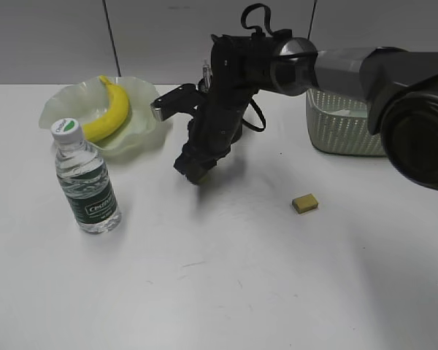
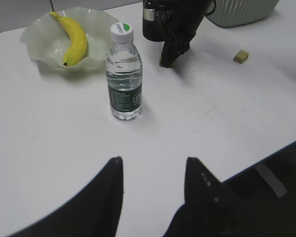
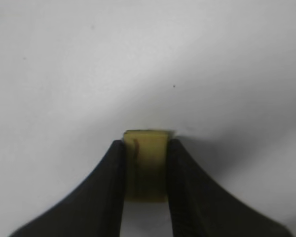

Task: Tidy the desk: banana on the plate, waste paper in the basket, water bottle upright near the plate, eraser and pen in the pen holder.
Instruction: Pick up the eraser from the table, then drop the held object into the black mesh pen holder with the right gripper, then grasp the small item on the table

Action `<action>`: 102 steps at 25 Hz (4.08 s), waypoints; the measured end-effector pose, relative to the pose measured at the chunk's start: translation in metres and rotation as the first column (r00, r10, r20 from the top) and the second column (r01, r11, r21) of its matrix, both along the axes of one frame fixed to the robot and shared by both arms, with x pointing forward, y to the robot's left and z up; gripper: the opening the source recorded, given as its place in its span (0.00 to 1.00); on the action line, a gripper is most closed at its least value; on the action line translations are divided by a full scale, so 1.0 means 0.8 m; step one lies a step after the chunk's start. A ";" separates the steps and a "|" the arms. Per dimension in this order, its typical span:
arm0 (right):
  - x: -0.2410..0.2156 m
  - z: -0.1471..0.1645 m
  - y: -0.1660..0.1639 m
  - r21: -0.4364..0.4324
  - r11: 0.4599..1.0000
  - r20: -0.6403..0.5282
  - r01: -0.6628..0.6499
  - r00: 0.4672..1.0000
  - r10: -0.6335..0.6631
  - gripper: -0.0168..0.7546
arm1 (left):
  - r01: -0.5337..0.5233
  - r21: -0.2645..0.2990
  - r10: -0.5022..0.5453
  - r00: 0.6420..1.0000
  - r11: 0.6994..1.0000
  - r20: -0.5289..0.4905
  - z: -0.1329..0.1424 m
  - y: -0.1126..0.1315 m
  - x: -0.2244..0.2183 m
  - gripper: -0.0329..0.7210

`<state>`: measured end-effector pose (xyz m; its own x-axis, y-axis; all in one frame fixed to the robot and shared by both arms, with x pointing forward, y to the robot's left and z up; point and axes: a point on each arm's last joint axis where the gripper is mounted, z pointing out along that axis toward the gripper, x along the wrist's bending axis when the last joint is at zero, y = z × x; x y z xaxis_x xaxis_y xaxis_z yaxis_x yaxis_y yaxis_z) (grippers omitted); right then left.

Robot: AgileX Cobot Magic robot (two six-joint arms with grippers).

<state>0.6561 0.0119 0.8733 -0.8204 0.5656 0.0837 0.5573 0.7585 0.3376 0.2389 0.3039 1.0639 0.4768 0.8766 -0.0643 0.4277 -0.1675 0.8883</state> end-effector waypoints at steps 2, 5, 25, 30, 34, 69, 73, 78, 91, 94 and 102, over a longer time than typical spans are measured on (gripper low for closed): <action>-0.003 0.008 0.000 -0.004 1.000 -0.012 0.002 1.000 -0.002 0.29 | 0.000 0.000 0.000 1.000 1.000 0.000 0.000 0.000 0.000 0.45; -0.005 0.040 0.002 0.022 1.000 0.021 0.009 1.000 -0.010 0.29 | 0.000 0.000 0.000 1.000 1.000 0.000 0.000 0.000 0.000 0.45; 0.063 0.176 -0.076 0.330 0.894 0.317 0.304 0.856 -0.408 0.29 | 0.000 0.000 0.000 1.000 1.000 0.000 0.000 0.000 0.000 0.45; 0.071 0.133 -0.072 0.319 0.885 0.256 0.338 0.869 -0.424 0.29 | -0.001 0.001 0.001 1.000 1.000 0.000 0.000 0.000 0.000 0.45; 0.076 0.109 -0.069 0.314 0.882 0.235 0.350 0.872 -0.430 0.29 | -0.001 0.001 0.001 1.000 1.000 0.000 0.000 0.000 0.000 0.45; -0.054 0.366 -0.145 0.206 0.881 0.209 0.427 0.860 -0.466 0.61 | -0.002 0.002 0.002 1.000 1.000 0.001 0.000 0.000 0.000 0.45; -0.106 0.403 -0.174 0.219 0.878 0.245 0.426 0.847 -0.472 0.61 | -0.002 0.002 0.002 1.000 1.000 0.001 0.000 0.000 0.000 0.45; -0.180 0.418 -0.216 0.207 0.866 0.256 0.456 0.829 -0.497 0.61 | -0.002 0.002 0.002 1.000 1.000 0.001 0.000 0.000 0.000 0.45; -0.384 0.345 -0.325 0.185 0.849 0.267 0.496 0.805 -0.529 0.61 | -0.002 0.002 0.002 1.000 1.000 0.001 0.000 0.000 0.000 0.45; -0.417 0.315 -0.344 0.186 0.848 0.282 0.497 0.799 -0.531 0.61 | -0.002 0.002 0.002 1.000 1.000 0.001 0.000 0.000 0.000 0.45; -0.496 0.241 -0.384 0.323 0.829 0.360 0.457 0.751 -0.554 0.61 | -0.002 0.002 0.002 1.000 1.000 0.001 0.000 0.000 0.000 0.45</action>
